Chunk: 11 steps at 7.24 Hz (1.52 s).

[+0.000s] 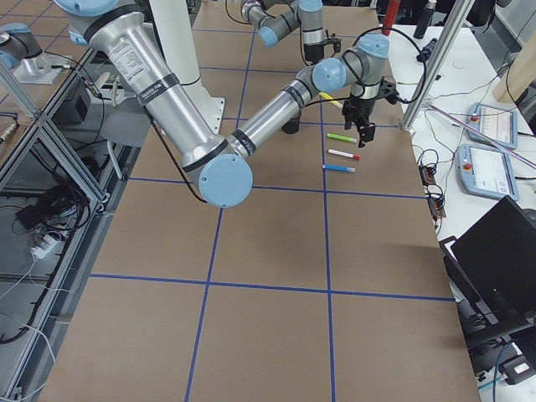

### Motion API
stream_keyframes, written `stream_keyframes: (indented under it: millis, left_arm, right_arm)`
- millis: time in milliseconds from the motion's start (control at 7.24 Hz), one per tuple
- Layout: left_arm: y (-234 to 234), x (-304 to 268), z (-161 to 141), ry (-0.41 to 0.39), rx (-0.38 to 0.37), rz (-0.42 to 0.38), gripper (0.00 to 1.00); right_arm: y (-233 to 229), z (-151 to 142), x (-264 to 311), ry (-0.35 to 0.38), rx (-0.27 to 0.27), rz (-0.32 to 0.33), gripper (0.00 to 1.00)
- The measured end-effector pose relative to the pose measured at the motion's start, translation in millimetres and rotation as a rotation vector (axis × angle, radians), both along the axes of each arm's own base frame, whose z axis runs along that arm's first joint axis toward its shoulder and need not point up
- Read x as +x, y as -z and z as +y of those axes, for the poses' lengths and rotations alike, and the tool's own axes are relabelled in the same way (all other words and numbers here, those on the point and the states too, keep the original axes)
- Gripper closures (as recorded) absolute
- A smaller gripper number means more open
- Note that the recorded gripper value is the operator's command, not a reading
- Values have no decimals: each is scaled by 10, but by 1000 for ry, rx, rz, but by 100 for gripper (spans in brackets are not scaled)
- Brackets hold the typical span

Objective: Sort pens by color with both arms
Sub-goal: 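Lay the yellow highlighter beside the green highlighter and open the left gripper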

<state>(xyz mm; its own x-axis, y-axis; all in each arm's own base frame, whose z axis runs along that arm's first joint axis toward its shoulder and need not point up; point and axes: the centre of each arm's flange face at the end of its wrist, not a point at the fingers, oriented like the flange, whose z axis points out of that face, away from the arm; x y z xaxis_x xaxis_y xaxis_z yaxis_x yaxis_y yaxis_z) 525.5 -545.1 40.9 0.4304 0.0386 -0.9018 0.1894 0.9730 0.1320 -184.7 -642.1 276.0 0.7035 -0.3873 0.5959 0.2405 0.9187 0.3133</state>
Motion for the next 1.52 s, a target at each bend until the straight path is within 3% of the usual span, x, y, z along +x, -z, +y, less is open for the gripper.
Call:
stream_keyframes:
  millis: [414,828,966,1104,1242,1518]
  left_arm:
    - [-722,384,-578,94,110,-4,100]
    - [-1417,654,-848,114,206,-56,97]
    - [-1504,717,-837,106,214,-61,77]
    - [-1528,793,-779,95,219,-59,45]
    - [-1524,869,-704,83,224,-53,0]
    - [-1497,952,-603,73,236,-39,0]
  right_arm:
    - [-14,10,-23,4,-2,1,0]
    - [-17,16,-35,6,-2,1,0]
    - [-19,17,-36,6,-2,1,0]
    - [-19,18,-38,6,-2,1,0]
    - [-17,20,-37,6,-1,1,0]
    - [-16,20,-37,6,-1,1,0]
